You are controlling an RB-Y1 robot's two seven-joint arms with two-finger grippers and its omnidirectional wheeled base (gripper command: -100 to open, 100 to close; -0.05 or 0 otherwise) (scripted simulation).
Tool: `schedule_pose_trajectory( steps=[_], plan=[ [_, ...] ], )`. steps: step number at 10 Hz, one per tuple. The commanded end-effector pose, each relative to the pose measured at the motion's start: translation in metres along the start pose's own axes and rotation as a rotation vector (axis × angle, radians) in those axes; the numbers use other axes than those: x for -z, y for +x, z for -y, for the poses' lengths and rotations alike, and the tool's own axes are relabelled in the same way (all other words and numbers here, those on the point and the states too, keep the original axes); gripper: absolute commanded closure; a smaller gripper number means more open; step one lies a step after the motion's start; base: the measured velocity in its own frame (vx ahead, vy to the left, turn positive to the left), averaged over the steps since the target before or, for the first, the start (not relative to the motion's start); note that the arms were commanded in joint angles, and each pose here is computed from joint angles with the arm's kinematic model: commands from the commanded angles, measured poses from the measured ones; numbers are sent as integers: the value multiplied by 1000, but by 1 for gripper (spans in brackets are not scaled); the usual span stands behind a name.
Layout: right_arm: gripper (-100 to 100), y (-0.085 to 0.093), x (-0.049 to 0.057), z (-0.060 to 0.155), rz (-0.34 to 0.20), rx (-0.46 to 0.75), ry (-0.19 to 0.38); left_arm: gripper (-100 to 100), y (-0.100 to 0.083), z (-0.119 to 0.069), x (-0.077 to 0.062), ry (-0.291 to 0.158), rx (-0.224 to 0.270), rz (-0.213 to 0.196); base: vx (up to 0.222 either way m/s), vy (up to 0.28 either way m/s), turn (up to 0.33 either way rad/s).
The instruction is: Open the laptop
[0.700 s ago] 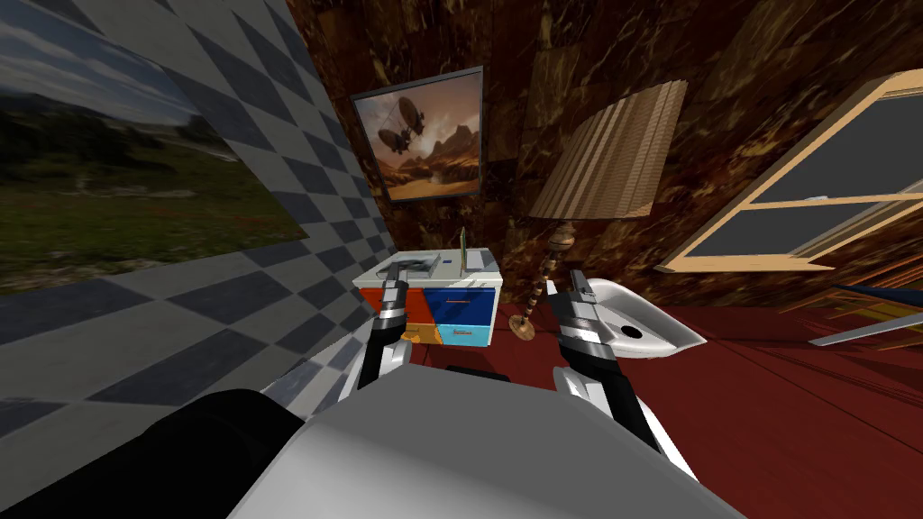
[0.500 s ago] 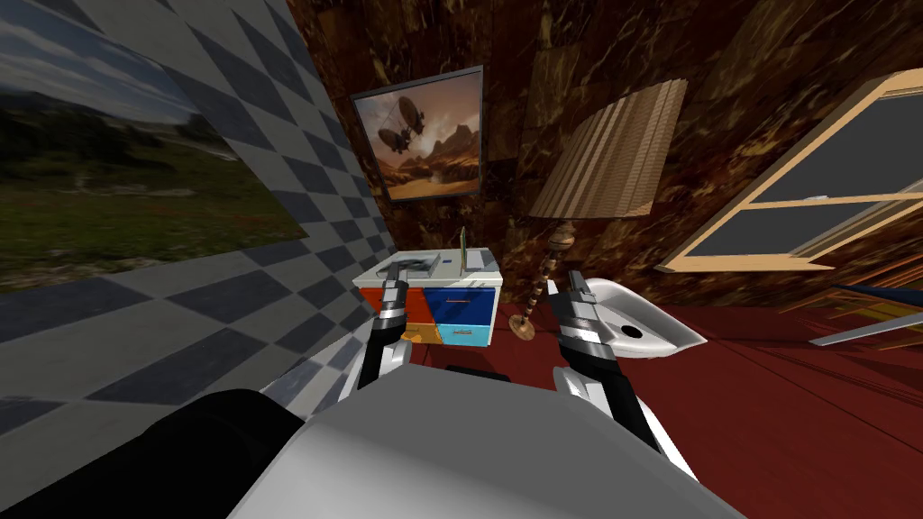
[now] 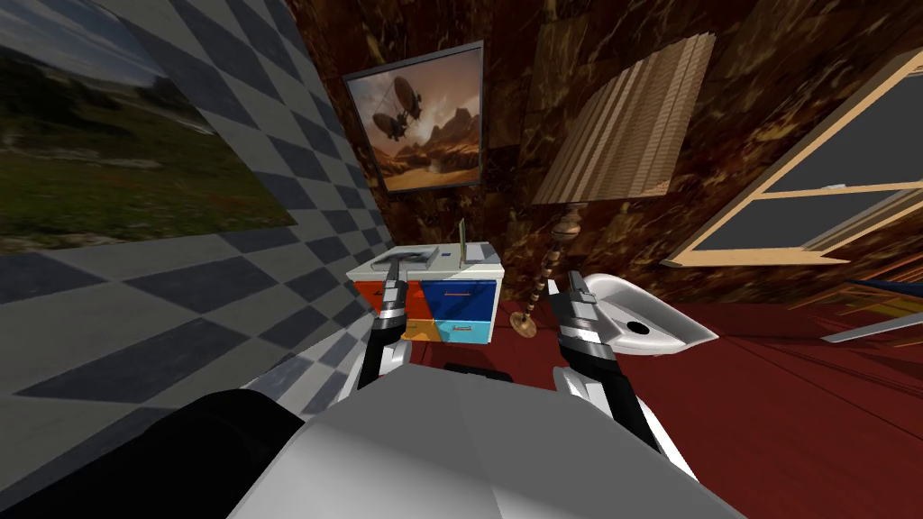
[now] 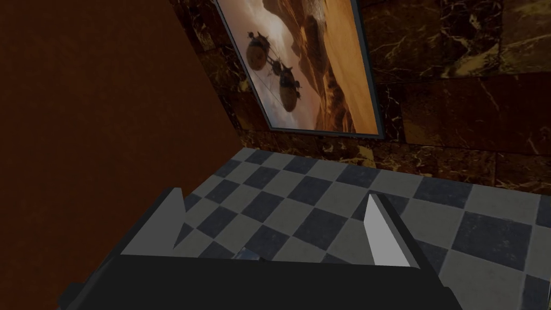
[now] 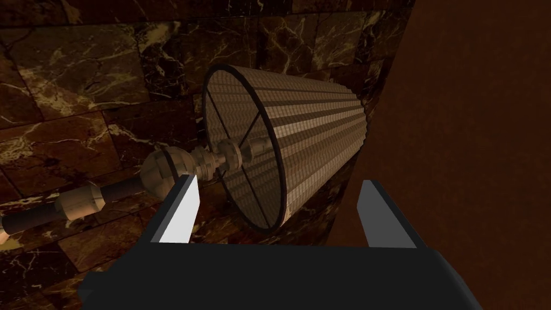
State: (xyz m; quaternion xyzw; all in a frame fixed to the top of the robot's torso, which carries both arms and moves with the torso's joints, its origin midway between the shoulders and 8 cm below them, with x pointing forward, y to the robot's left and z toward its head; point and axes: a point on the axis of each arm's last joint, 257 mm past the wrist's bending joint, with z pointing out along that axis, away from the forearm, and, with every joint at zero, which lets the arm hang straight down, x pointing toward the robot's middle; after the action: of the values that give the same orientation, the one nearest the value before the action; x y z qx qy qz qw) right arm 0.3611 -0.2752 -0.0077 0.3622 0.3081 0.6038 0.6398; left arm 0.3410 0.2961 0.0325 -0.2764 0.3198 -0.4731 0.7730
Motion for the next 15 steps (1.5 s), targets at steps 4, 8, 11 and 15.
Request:
schedule_pose_trajectory(
  steps=[4,8,11,15],
  plan=[
    [-100,-7,7,11,-32,74,44,0,0,0,0,0,0,0,5,11,11],
    [-100,-43,29,41,-86,296,181,0,0,0,0,-1,0,0,19,54,30],
    [-100,-71,45,56,-131,452,269,0,0,0,0,-1,0,0,26,57,22],
    [-100,-123,69,71,-188,703,407,0,0,0,0,-1,0,0,30,56,27]
  ],
)
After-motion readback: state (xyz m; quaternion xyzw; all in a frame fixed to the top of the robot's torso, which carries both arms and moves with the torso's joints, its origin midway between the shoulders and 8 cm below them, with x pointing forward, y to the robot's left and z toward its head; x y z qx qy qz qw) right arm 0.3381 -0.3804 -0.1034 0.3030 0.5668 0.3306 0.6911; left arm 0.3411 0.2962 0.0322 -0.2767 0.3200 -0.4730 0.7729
